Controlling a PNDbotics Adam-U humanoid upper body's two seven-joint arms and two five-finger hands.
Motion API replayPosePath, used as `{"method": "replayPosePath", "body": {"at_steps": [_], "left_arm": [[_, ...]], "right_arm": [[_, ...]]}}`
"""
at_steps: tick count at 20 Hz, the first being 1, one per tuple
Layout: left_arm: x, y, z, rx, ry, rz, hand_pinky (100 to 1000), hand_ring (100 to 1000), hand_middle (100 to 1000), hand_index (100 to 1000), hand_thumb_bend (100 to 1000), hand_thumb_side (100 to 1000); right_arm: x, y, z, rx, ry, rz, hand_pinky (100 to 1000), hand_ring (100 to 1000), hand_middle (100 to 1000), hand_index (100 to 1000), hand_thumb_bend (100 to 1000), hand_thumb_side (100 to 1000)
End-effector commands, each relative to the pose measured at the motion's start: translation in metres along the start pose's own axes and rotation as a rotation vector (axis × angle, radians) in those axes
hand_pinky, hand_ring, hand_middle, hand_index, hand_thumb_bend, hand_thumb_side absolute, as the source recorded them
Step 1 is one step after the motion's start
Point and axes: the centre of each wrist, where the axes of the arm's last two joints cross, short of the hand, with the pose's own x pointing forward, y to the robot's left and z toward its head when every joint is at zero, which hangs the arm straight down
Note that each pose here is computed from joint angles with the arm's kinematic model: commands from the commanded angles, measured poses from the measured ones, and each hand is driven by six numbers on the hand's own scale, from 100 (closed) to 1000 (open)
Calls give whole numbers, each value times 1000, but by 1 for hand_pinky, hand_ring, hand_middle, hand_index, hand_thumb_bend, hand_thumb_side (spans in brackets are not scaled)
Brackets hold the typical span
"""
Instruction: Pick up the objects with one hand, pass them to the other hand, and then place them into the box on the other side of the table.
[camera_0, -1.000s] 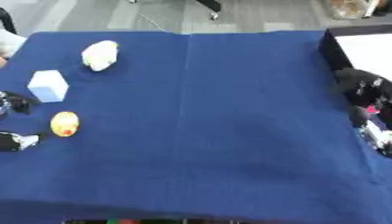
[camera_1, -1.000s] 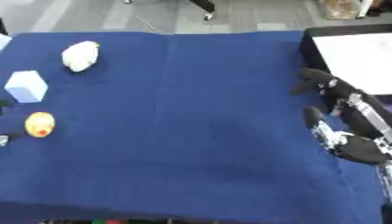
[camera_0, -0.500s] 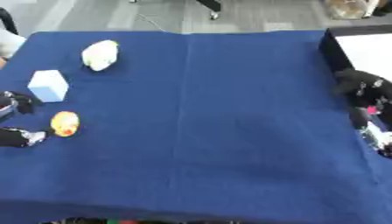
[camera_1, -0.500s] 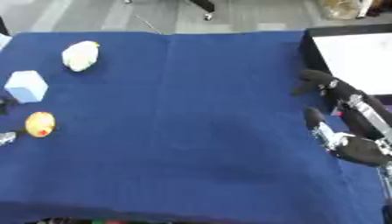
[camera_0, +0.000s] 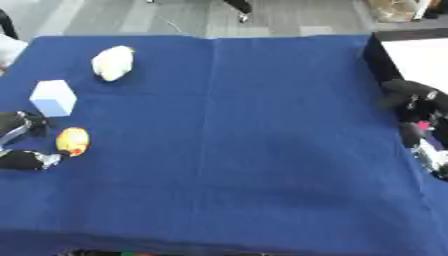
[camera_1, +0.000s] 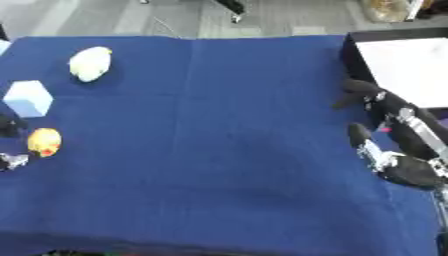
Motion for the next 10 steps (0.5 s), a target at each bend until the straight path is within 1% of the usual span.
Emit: {"method": "replayPosePath", "body": {"at_steps": [1, 6, 8, 10], "left_arm": [[-5, 7, 1, 3, 13, -28, 785, 644, 581, 809, 339, 504], [-4, -3, -2, -7, 21, -10, 778, 620, 557, 780, 290, 443], [-3, -6, -4, -1, 21, 5, 778, 617, 553, 777, 281, 450], [-2, -8, -5, 10, 21, 19, 778, 616, 553, 777, 287, 490]], "right_arm": [[4, -6, -3, 5, -19, 17, 1000, 1000, 710, 950, 100, 508], [4, -6, -4, 4, -19, 16, 1000, 1000, 710, 950, 100, 508], [4, -6, -4, 4, -20, 16, 1000, 1000, 710, 951, 100, 508], [4, -6, -4, 4, -20, 16, 1000, 1000, 710, 951, 100, 508]]}}
